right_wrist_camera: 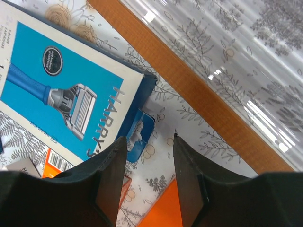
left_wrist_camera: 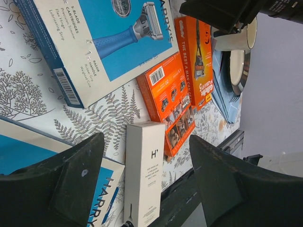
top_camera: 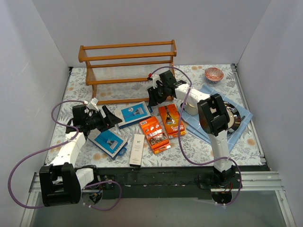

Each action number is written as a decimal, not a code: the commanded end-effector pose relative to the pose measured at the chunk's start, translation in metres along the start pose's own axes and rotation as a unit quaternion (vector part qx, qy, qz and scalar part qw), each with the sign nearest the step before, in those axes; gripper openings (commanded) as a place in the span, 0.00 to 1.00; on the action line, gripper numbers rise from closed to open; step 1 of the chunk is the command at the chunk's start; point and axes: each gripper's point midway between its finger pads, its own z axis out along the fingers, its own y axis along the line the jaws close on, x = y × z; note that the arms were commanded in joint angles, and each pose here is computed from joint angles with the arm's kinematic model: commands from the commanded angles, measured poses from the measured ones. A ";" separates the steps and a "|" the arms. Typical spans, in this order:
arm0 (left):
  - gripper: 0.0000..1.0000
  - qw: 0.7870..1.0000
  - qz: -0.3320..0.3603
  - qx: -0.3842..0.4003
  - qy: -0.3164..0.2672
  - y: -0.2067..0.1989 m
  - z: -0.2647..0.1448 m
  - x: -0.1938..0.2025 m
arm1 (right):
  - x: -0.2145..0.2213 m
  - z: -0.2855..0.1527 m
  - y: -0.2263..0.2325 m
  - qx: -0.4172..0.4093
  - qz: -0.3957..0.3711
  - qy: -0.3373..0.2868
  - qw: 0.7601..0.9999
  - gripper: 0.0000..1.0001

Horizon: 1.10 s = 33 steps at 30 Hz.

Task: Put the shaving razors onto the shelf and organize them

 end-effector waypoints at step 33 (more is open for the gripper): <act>0.76 0.997 0.008 0.070 0.042 -0.025 0.011 0.020 | 0.041 0.010 0.022 -0.003 0.105 0.054 0.993 0.66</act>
